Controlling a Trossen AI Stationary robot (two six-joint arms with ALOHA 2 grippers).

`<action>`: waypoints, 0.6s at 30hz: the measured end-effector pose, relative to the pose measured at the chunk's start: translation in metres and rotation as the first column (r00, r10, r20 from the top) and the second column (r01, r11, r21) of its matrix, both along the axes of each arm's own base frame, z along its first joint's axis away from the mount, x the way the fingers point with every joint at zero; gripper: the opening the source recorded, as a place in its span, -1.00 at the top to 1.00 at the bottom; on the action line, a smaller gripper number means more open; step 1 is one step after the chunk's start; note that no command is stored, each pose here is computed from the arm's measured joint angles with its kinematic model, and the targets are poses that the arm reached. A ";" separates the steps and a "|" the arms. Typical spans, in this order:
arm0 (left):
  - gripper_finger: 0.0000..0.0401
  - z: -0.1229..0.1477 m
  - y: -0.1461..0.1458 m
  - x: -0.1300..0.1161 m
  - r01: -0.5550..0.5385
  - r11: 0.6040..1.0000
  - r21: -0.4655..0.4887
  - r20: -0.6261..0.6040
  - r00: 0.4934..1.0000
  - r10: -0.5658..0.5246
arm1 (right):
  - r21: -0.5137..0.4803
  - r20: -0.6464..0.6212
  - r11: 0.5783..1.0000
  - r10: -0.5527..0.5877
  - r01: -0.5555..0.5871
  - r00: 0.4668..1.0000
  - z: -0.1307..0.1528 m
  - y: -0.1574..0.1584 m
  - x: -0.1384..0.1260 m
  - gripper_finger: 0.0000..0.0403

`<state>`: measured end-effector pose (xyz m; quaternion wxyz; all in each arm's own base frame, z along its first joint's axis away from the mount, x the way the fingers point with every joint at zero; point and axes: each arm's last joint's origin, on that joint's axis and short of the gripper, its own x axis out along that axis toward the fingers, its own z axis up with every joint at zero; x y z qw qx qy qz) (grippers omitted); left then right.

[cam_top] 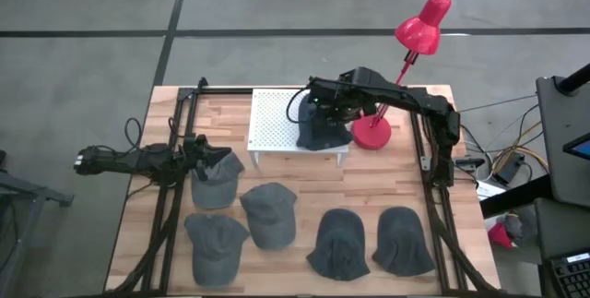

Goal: Pick & Place hat
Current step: Stack the right blue cap on the other blue cap on the shelf

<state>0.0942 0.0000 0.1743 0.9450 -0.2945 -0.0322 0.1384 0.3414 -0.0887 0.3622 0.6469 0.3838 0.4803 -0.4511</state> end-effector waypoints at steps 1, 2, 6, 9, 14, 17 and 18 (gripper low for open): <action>1.00 0.000 0.000 0.000 0.000 1.000 0.000 0.000 1.000 0.000 | 0.002 0.018 1.000 0.025 -0.025 1.000 0.006 0.003 -0.002 0.17; 1.00 0.000 0.000 0.000 0.000 1.000 0.000 0.000 1.000 0.000 | 0.010 0.035 0.998 0.054 -0.054 0.998 0.011 0.006 -0.005 0.18; 1.00 0.000 0.000 0.000 0.000 1.000 0.000 0.000 1.000 0.000 | 0.073 0.111 0.981 0.171 -0.180 0.979 0.029 0.027 -0.016 0.22; 1.00 0.000 0.000 0.000 0.000 1.000 0.000 0.000 1.000 0.000 | 0.121 0.148 0.965 0.216 -0.234 0.965 0.037 0.049 -0.028 0.26; 1.00 0.000 0.000 0.000 0.000 1.000 0.006 -0.002 1.000 0.000 | 0.188 0.166 0.945 0.237 -0.266 0.957 0.041 0.095 -0.051 0.31; 1.00 0.000 0.000 0.000 0.000 1.000 0.011 -0.003 1.000 0.000 | 0.230 0.145 0.936 0.238 -0.267 0.960 0.036 0.126 -0.066 0.34; 1.00 0.000 0.000 0.000 0.000 1.000 0.011 -0.003 1.000 0.000 | 0.254 0.133 0.931 0.237 -0.264 0.962 0.033 0.136 -0.072 0.34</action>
